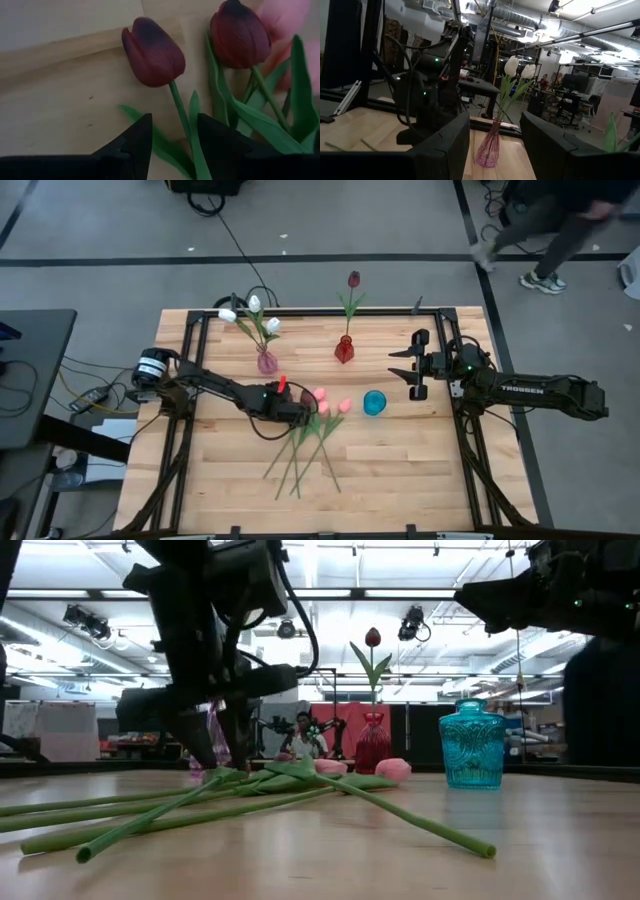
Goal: Sort flowers into vase by color
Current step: Put the red tulip into the red vase
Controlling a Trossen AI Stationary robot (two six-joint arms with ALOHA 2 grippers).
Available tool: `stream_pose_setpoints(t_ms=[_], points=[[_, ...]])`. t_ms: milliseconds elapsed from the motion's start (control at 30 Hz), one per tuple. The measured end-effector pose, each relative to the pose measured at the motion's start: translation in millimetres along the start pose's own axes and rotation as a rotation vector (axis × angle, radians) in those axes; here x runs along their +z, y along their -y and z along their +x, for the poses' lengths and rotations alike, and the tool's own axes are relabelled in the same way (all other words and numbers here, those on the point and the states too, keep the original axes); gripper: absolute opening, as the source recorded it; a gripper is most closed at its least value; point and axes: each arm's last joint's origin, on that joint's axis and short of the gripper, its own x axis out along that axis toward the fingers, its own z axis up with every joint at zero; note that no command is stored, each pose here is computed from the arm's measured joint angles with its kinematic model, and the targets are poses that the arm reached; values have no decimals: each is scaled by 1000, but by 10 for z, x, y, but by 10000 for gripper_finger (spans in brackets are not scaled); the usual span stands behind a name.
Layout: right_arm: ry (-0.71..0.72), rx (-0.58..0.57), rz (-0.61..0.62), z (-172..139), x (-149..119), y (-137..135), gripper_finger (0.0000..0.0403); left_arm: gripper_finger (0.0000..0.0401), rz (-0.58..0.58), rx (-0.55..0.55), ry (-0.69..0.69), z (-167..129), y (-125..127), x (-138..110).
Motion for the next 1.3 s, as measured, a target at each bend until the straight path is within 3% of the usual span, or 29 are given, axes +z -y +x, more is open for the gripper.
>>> stream_pose_setpoints(t_ms=[400,733,867,1000,1100,1300], points=[[0,0,0,0,0,-1,187,150,55,4,68,131,35,-20],[-1,0,0,0,-1,0,187,20,106,-3,89,110,46,-17],[-4,1,1,0,-4,-1,187,14,161,-15,114,-30,140,49],[-13,-1,3,-2,-12,2,187,16,255,-110,218,-334,370,190],[-16,-5,10,-18,-12,24,187,16,398,-230,327,-624,635,316],[0,91,83,-57,30,99,187,15,606,-550,688,-1052,1097,521]])
